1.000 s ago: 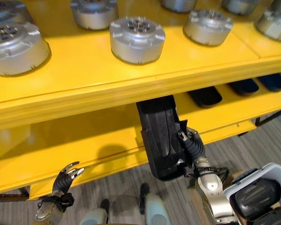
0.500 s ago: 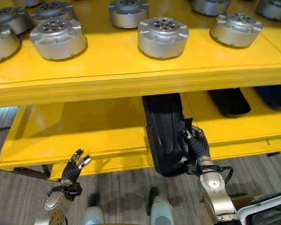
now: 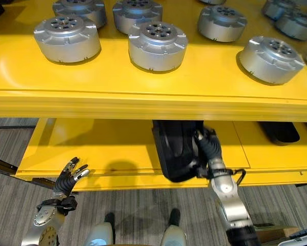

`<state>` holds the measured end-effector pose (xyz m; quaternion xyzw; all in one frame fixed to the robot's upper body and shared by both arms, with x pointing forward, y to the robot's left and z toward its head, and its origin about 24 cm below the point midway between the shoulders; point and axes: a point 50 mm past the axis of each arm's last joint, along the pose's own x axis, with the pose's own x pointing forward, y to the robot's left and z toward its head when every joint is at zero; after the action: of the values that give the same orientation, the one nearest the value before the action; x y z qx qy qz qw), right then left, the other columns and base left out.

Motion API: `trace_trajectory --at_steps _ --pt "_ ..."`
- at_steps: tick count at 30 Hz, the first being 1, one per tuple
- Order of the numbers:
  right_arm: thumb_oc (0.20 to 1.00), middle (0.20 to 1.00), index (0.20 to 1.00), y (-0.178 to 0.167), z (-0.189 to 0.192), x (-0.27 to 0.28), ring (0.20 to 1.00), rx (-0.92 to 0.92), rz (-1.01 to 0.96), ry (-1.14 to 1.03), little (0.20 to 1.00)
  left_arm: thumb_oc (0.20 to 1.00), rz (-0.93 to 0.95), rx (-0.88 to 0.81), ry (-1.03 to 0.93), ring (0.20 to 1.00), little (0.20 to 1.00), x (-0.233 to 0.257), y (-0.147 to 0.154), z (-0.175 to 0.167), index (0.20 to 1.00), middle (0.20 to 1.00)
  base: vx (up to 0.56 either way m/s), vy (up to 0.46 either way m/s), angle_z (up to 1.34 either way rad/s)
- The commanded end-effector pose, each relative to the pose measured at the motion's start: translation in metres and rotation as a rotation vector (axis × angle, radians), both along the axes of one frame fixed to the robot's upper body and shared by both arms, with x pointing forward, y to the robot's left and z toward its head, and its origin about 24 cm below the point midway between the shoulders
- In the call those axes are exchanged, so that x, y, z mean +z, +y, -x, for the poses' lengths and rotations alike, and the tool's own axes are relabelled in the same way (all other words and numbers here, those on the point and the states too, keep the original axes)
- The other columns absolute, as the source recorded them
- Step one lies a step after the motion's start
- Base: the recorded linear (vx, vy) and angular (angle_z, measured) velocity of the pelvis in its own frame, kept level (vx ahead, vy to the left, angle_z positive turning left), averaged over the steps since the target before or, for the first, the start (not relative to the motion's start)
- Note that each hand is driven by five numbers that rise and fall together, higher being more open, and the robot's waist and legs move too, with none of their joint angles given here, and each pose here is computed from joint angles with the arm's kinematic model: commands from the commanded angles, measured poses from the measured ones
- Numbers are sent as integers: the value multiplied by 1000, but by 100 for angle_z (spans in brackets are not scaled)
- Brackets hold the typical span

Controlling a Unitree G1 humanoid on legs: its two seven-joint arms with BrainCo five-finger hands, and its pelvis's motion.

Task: Move parts from the plastic box to the shelf.

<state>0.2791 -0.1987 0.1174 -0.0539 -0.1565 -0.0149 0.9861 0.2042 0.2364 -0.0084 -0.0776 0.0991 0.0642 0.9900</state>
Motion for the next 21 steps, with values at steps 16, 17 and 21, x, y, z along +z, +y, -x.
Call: trace_trajectory --at_steps 16,17,21 --pt "200 200 200 -26 -64 186 200 -177 7 -473 200 1000 86 -90 -298 1000 1000 67 -21 -30 1000 1000 -122 -22 -7" --pt "200 200 200 -27 -63 185 200 -182 -1 -474 200 1000 90 -97 -309 1000 1000 69 -23 -31 1000 1000 -87 -39 5" --pt "200 200 200 -45 -63 181 200 -262 12 -456 200 1000 100 -107 -325 1000 1000 73 -29 -33 1000 1000 -69 -49 8"
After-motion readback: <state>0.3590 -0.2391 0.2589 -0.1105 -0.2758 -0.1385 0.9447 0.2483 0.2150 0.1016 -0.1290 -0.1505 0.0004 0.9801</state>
